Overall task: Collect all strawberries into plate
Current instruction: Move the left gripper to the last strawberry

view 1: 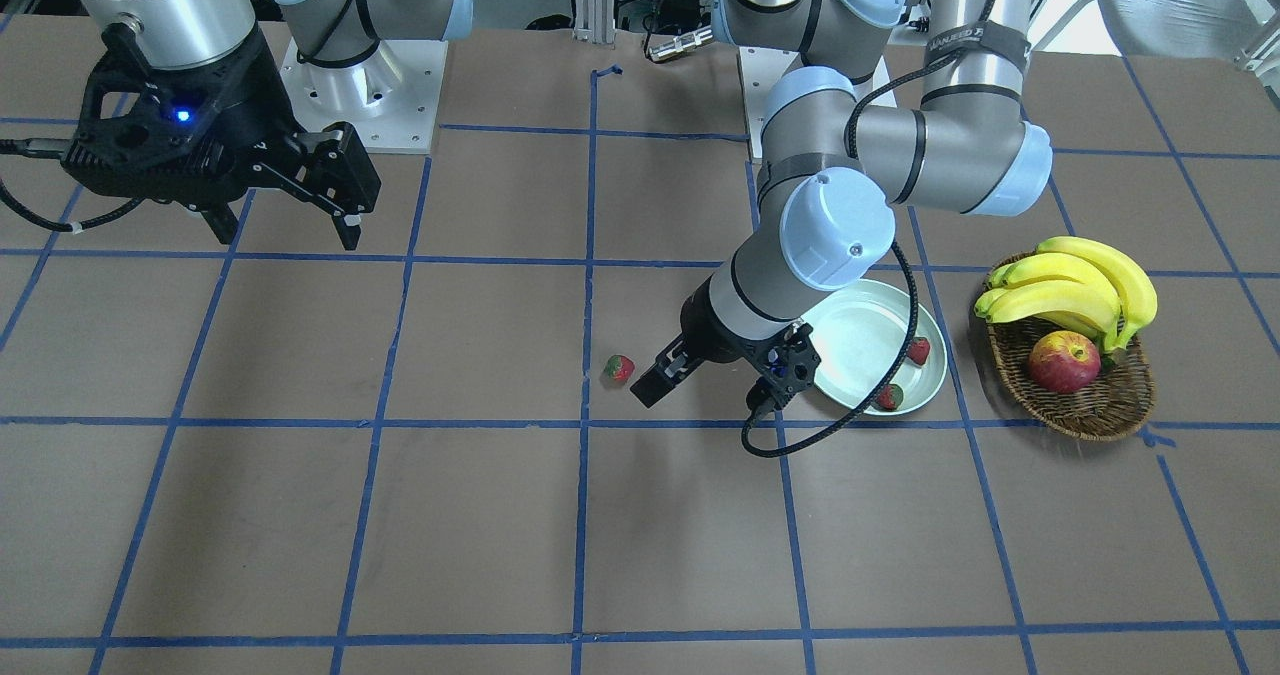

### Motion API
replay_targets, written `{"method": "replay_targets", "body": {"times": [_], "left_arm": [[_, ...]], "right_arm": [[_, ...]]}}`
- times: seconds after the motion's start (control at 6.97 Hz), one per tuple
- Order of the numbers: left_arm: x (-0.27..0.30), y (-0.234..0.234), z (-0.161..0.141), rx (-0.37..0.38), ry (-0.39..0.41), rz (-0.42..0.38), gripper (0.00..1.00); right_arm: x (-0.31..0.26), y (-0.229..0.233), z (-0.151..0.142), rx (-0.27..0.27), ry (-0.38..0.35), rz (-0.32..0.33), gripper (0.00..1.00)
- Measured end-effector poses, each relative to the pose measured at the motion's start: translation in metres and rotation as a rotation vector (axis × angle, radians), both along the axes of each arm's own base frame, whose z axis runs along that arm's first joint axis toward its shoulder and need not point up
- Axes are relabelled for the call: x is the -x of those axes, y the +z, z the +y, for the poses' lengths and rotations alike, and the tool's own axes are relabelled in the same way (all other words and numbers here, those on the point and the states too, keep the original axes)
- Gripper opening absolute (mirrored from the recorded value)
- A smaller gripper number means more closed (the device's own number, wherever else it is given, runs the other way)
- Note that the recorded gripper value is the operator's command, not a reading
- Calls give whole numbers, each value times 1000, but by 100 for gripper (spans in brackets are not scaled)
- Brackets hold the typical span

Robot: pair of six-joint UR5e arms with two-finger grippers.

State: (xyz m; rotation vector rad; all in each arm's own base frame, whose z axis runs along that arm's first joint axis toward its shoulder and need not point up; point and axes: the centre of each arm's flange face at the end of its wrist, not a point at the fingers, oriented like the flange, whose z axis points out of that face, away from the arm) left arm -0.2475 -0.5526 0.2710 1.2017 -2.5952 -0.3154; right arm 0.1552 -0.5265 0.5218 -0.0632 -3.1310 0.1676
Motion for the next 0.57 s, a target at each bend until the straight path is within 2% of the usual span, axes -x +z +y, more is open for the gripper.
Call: {"method": "replay_targets", "body": {"times": [0.29, 0.43, 0.57], "left_arm": [[21, -40, 2, -68, 49, -2, 100], [25, -60, 5, -92, 57, -7, 96], [27, -75, 8, -106, 59, -9, 69]], "right_arm": [[0, 0, 0, 0, 0, 0, 100], [0, 0, 0, 0, 0, 0, 100], [0, 0, 0, 0, 0, 0, 100]]}}
